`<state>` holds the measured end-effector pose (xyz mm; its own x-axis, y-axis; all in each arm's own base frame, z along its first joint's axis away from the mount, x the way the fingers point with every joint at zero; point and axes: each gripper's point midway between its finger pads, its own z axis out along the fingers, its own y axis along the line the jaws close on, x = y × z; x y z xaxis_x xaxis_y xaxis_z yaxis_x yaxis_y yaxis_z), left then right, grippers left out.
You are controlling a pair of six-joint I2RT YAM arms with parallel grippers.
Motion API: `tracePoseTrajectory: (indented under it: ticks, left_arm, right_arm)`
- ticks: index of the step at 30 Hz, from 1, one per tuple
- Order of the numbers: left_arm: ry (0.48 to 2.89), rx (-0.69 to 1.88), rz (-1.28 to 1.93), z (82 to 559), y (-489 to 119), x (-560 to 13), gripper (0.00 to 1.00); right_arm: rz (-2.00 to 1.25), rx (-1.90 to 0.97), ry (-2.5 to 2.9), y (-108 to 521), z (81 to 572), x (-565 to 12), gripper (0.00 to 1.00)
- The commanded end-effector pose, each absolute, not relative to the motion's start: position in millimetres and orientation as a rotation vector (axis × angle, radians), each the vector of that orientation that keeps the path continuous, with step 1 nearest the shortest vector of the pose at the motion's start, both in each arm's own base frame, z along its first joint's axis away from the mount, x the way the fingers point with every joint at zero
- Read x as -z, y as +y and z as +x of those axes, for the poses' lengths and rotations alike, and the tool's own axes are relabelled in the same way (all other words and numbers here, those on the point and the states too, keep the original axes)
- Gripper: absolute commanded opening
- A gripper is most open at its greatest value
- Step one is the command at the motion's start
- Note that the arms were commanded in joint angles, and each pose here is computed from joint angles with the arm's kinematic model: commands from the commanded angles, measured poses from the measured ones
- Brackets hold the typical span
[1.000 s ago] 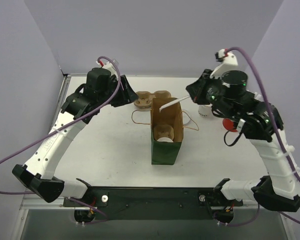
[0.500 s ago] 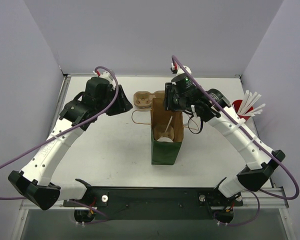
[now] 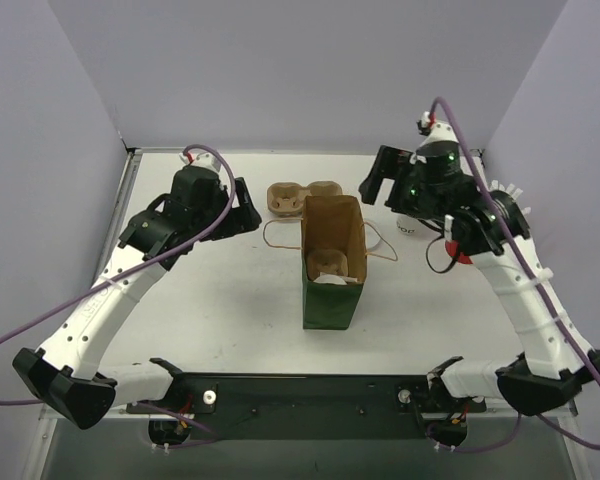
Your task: Pack the takeout coffee
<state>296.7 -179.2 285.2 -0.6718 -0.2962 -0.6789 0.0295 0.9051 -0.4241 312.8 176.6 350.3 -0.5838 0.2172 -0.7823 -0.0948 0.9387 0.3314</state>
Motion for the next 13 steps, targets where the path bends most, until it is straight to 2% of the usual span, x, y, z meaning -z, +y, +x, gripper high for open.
tracePoseTrajectory:
  ticks: [1,10,11,13]
  left_arm:
    - [2.205,0.431,-0.228,300.8,-159.7,-288.8,0.92]
    - [2.178,0.376,-0.263,306.6,-150.0,-285.4,0.94]
    - [2.179,0.368,-0.279,307.1,-148.2,-284.3,0.98]
    - [2.170,0.358,-0.294,308.9,-145.7,-283.9,0.97]
  right_arm:
    - [0.194,-0.362,2.052,137.3,294.8,-365.5,0.90]
    - [0.251,-0.331,2.005,111.2,272.7,-358.0,0.91]
    - [0.255,-0.333,2.002,110.0,271.0,-358.6,0.91]
    - [0.258,-0.332,2.001,109.7,270.9,-357.6,0.91]
